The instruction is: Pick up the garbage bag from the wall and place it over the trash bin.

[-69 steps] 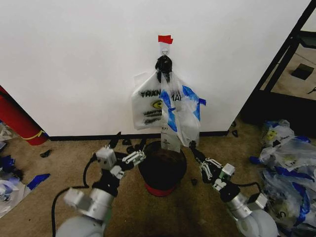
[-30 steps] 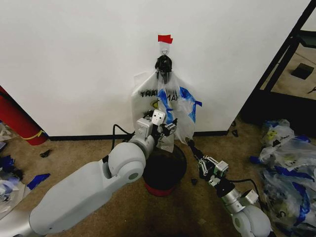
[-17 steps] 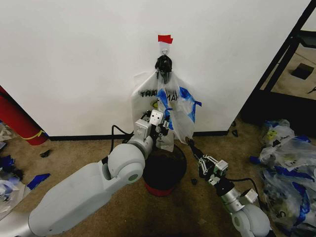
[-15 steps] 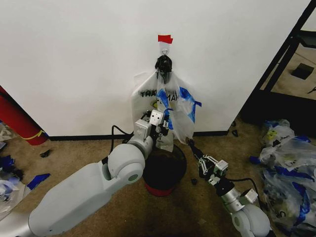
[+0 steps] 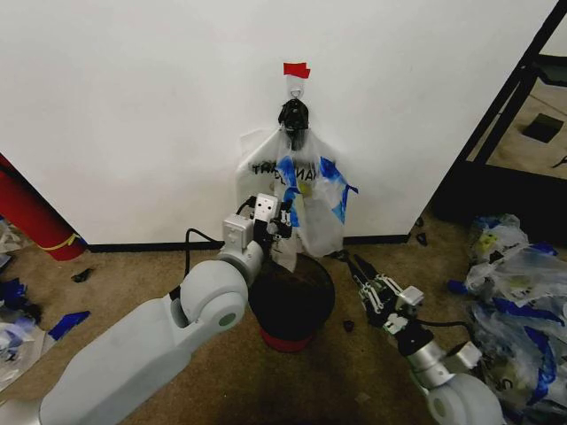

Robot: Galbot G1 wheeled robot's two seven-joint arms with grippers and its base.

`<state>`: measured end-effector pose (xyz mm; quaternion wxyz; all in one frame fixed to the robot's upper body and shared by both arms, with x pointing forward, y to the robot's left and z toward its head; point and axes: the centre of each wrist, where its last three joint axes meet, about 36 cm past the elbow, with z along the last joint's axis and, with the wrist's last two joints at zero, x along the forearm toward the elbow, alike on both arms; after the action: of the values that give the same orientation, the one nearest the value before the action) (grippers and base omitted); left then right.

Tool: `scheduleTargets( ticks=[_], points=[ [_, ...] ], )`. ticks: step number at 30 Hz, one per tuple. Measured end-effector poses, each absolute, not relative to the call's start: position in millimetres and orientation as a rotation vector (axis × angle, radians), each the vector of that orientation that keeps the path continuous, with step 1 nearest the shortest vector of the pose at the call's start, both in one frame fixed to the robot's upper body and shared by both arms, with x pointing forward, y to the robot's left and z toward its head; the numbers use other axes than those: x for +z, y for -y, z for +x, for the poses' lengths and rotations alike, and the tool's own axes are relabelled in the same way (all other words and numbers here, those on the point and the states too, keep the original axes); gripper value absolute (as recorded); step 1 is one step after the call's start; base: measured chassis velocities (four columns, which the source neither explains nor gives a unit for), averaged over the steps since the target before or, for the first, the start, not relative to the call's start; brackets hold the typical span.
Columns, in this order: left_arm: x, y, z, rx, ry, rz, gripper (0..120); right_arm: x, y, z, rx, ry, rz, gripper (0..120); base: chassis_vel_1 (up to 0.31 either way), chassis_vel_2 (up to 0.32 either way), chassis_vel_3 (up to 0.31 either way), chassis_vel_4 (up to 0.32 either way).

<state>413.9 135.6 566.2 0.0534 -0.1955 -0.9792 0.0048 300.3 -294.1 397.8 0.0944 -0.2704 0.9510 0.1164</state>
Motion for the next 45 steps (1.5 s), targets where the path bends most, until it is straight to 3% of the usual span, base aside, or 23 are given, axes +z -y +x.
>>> scheduleTargets(
  ticks=[9, 14, 18, 25, 35, 45],
  points=[
    [558.2, -135.9, 413.1, 0.022, 2.957, -0.594, 0, 404.0, 311.0, 339.6, 0.596, -2.796, -0.740, 67, 0.000, 0.000, 0.000, 0.000],
    [556.0, -133.0, 415.1, 0.006, 2.950, -0.604, 0, 393.1, 308.7, 396.8, 0.807, -2.734, -0.792, 88, 0.000, 0.000, 0.000, 0.000],
    [555.3, -127.1, 418.3, -0.008, 2.943, -0.626, 0, 392.0, 316.9, 429.5, 0.911, -2.670, -0.847, 98, 0.000, 0.000, 0.000, 0.000],
    [554.6, -122.5, 419.7, -0.012, 2.935, -0.646, 0, 381.5, 330.3, 470.5, 1.050, -2.575, -0.977, 100, 0.000, 0.000, 0.000, 0.000],
    [554.9, -125.6, 420.0, -0.020, 2.935, -0.640, 0, 350.5, 312.1, 515.6, 1.129, -2.546, -1.081, 100, 0.000, 0.000, 0.000, 0.000],
    [555.7, -127.7, 418.7, -0.024, 2.934, -0.640, 0, 359.9, 291.3, 555.1, 1.177, -2.478, -1.112, 88, 0.000, 0.000, 0.000, 0.000]
  ],
)
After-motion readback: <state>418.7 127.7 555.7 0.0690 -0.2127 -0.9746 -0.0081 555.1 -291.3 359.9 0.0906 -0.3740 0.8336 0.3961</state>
